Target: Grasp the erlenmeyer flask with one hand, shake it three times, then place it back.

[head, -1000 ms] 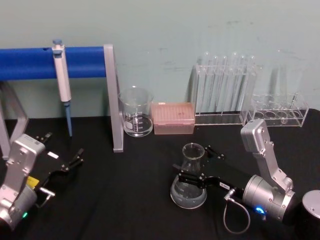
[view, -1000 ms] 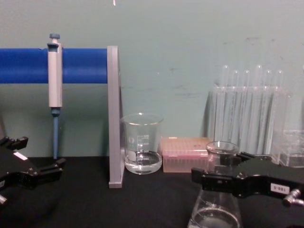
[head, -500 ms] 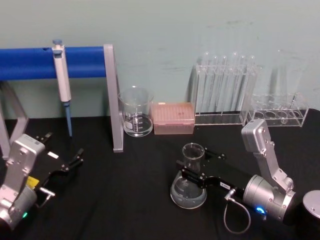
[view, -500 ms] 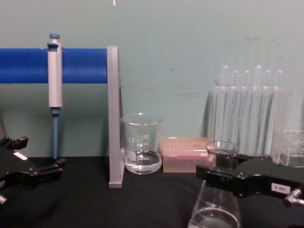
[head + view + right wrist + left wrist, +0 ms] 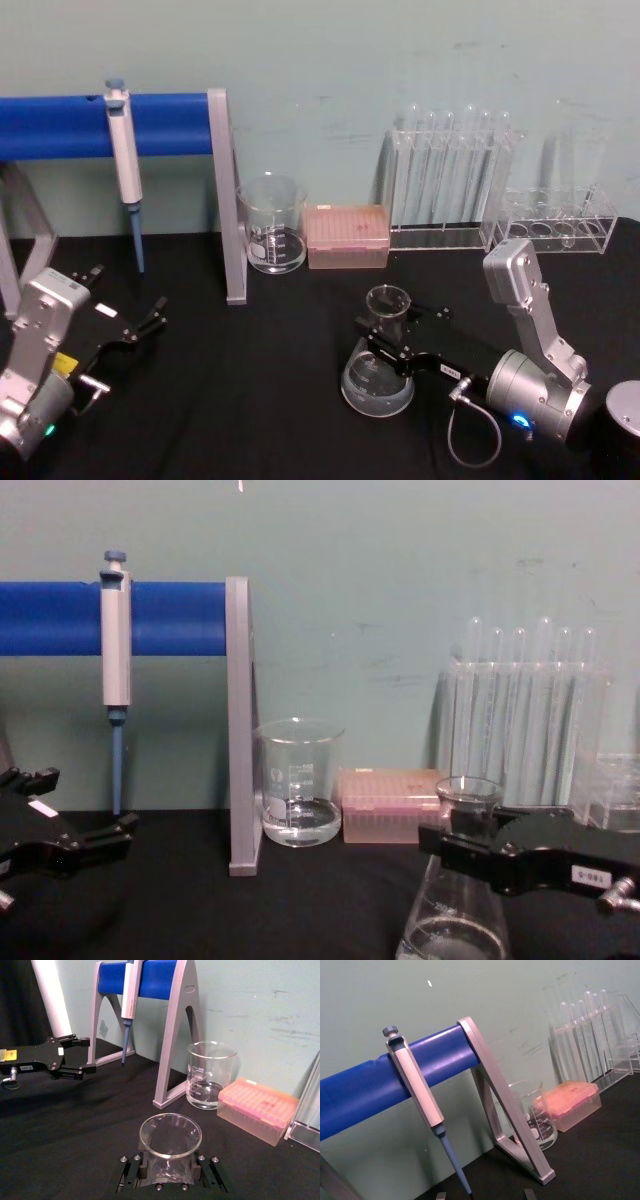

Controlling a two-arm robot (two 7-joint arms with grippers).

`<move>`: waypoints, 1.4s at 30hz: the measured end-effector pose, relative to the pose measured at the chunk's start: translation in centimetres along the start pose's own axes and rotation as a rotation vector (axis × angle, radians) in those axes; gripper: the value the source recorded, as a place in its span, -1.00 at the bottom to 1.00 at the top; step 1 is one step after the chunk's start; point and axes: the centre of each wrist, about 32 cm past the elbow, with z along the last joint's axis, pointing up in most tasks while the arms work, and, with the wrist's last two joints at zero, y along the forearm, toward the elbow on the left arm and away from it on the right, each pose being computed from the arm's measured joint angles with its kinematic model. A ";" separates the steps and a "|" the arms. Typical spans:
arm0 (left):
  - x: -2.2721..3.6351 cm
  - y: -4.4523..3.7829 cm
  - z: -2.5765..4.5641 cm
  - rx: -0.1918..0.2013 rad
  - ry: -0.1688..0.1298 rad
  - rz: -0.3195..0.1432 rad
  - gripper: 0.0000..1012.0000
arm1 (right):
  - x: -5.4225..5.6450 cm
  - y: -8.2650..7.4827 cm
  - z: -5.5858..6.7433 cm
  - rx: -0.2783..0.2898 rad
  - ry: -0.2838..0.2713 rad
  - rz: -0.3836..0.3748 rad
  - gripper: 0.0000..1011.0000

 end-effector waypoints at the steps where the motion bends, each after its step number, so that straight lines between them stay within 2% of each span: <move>1: 0.00 0.00 0.00 0.000 0.000 0.000 0.98 | 0.0 0.0 0.0 0.000 0.000 0.000 -0.11; 9: 0.00 0.00 0.00 0.000 0.000 0.000 0.98 | 0.2 -0.1 0.5 0.031 -0.001 -0.017 -0.11; 20: 0.00 0.00 0.00 0.000 0.000 0.000 0.98 | 0.2 0.0 3.1 0.068 -0.013 -0.051 -0.11; 24: 0.00 0.00 0.00 0.000 0.000 0.000 0.98 | 0.0 0.0 3.9 0.082 -0.014 -0.085 -0.11; 32: 0.00 0.00 0.00 0.000 0.000 0.000 0.98 | -0.2 -0.1 4.4 0.089 -0.017 -0.105 -0.11; 42: 0.00 0.00 0.00 0.000 0.000 0.000 0.98 | -0.4 -0.1 4.2 0.076 -0.019 -0.112 -0.11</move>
